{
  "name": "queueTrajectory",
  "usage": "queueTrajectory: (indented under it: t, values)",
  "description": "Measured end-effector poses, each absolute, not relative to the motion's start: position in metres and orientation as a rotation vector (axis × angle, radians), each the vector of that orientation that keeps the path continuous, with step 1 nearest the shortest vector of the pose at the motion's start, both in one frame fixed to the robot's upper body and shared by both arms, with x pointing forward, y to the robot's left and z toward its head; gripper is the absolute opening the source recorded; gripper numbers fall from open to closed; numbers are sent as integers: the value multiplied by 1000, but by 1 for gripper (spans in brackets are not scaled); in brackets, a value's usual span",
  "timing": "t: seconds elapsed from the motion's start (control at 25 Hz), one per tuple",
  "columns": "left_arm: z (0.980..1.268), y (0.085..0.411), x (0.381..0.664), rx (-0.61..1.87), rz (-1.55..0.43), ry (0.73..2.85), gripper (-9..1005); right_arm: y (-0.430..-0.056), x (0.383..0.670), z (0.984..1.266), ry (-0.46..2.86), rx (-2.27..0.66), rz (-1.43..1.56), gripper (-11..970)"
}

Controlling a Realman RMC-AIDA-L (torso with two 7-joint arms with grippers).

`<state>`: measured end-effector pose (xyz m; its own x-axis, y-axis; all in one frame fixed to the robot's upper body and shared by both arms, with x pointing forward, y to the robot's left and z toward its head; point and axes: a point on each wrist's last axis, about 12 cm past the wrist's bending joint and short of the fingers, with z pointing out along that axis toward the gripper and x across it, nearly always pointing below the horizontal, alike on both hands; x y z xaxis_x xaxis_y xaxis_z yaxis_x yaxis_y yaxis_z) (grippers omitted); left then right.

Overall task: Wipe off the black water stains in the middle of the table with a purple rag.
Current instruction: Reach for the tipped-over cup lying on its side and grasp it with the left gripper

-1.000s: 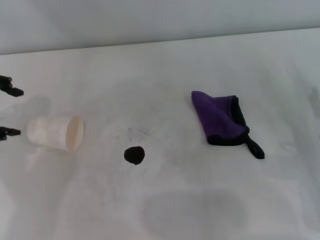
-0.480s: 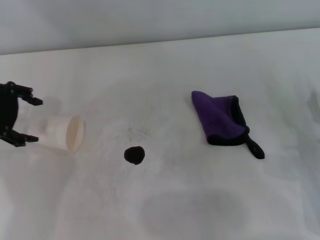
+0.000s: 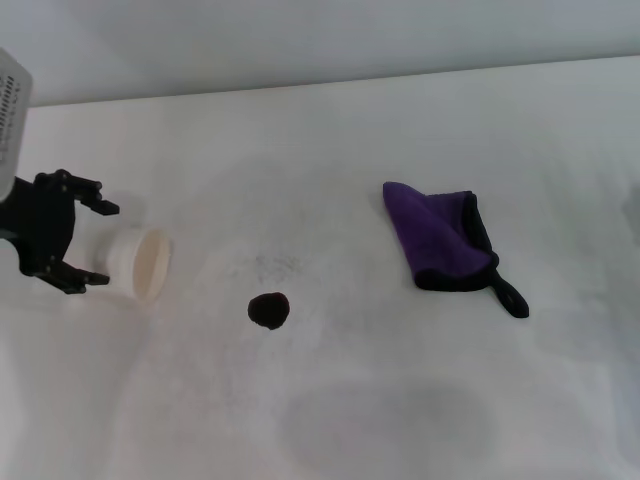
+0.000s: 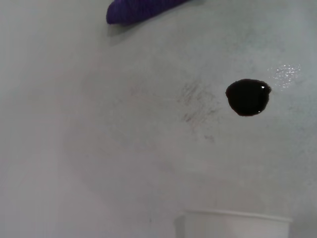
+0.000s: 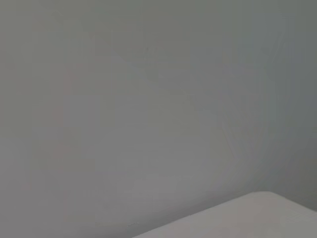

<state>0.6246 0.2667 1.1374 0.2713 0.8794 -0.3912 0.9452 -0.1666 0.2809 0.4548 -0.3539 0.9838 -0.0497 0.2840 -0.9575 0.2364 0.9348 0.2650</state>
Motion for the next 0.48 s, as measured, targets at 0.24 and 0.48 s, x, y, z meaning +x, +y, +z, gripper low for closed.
queueTrajectory:
  t: [0.24, 0.48]
  values:
    - [1127, 261, 628, 2065, -173, 1669, 860, -360, 456, 982, 1654, 414, 17, 847]
    - [1116, 257, 626, 2055, -189, 1672, 859, -364, 456, 983, 1651, 406, 1, 844]
